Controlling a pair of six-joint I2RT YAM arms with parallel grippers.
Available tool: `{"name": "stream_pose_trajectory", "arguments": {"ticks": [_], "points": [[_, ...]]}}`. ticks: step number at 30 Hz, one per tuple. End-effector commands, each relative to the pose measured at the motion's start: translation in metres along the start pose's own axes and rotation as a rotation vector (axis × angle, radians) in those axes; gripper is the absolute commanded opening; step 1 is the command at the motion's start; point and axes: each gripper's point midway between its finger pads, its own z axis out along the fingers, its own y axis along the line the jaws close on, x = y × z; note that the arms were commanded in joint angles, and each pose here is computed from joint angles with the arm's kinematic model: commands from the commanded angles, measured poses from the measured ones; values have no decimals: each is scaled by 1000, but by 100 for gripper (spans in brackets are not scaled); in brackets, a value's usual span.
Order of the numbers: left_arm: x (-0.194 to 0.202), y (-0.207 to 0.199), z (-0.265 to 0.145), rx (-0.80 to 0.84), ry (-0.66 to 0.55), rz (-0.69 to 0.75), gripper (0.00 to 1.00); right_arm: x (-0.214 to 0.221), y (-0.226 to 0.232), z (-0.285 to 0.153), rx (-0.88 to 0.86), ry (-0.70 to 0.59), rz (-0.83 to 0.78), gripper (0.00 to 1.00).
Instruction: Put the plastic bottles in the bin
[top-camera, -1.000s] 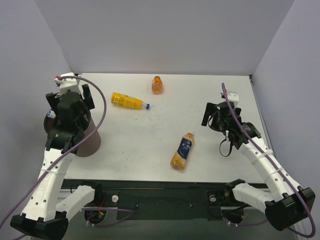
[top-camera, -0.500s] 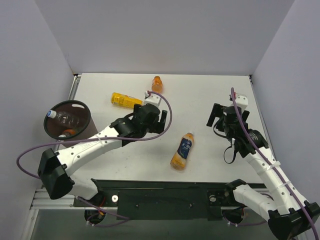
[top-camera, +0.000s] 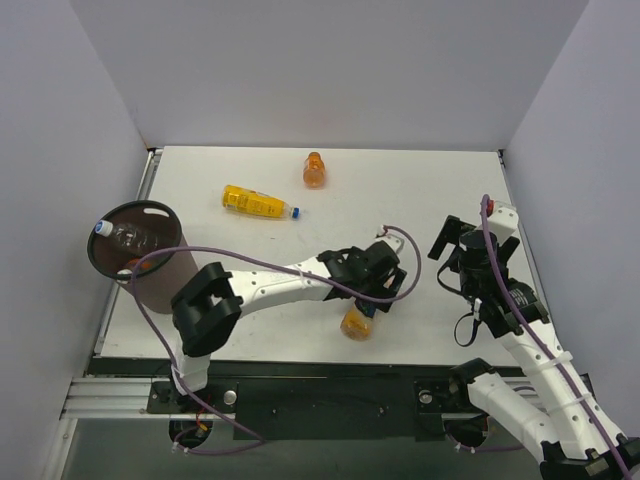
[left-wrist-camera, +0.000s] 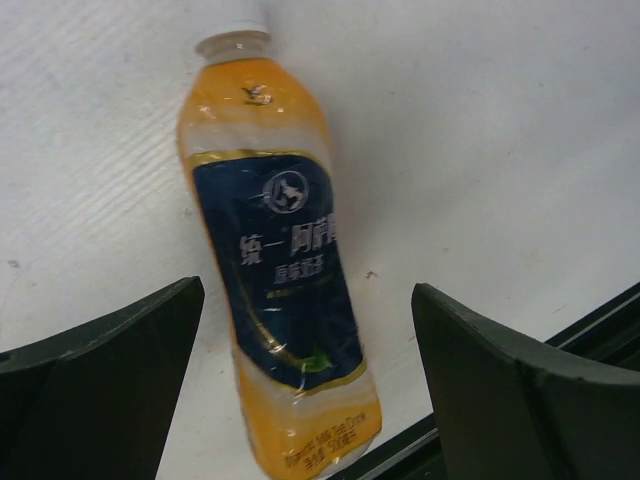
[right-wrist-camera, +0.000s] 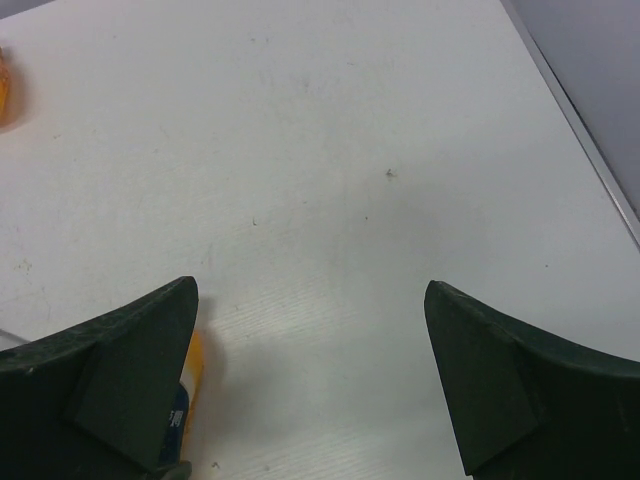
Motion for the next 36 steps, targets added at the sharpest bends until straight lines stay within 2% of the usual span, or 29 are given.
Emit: {"name": "stream_pose_trajectory", "arguments": {"ticks": [1, 7, 9, 10, 11, 12, 15, 18, 19, 21, 24, 27, 30, 34, 36], "points": [[-3, -8, 13, -95, -4, 116, 97, -7, -13, -1, 53, -57, 39, 90], [25, 15, 38, -233, 108, 209, 97, -2, -13, -1, 45, -41, 35, 90], [27, 15, 37, -230, 115, 213, 83, -2, -12, -1, 44, -43, 47, 90], [23, 15, 33, -227, 103, 209, 72, -3, -12, -2, 45, -45, 53, 90], [18, 16, 29, -235, 85, 204, 68, -3, -12, -1, 44, -48, 58, 90], [9, 17, 21, -242, 53, 197, 60, -4, -11, -1, 41, -49, 61, 90], [-19, 24, -7, -272, -33, 196, 55, -4, -8, 0, 33, -44, 60, 90], [-59, 43, -55, -317, -144, 181, 55, -4, -5, 1, 21, -39, 63, 90], [-66, 58, -64, -340, -144, 170, 55, -4, -4, 1, 17, -38, 67, 90], [-96, 81, -103, -340, -219, 116, 55, -4, -3, 1, 12, -43, 75, 90], [-144, 139, -181, -377, -384, 12, 55, -6, -3, 1, 10, -54, 77, 90], [-171, 201, -267, -450, -576, -94, 54, -6, -3, 1, 11, -51, 70, 90], [-170, 262, -322, -568, -711, -172, 57, -5, -4, 3, 15, -50, 63, 90], [-149, 310, -375, -715, -861, -254, 62, -2, 3, 7, -1, -37, 66, 90], [-133, 326, -388, -762, -898, -277, 64, -2, 6, 10, -10, -28, 64, 90]]}}
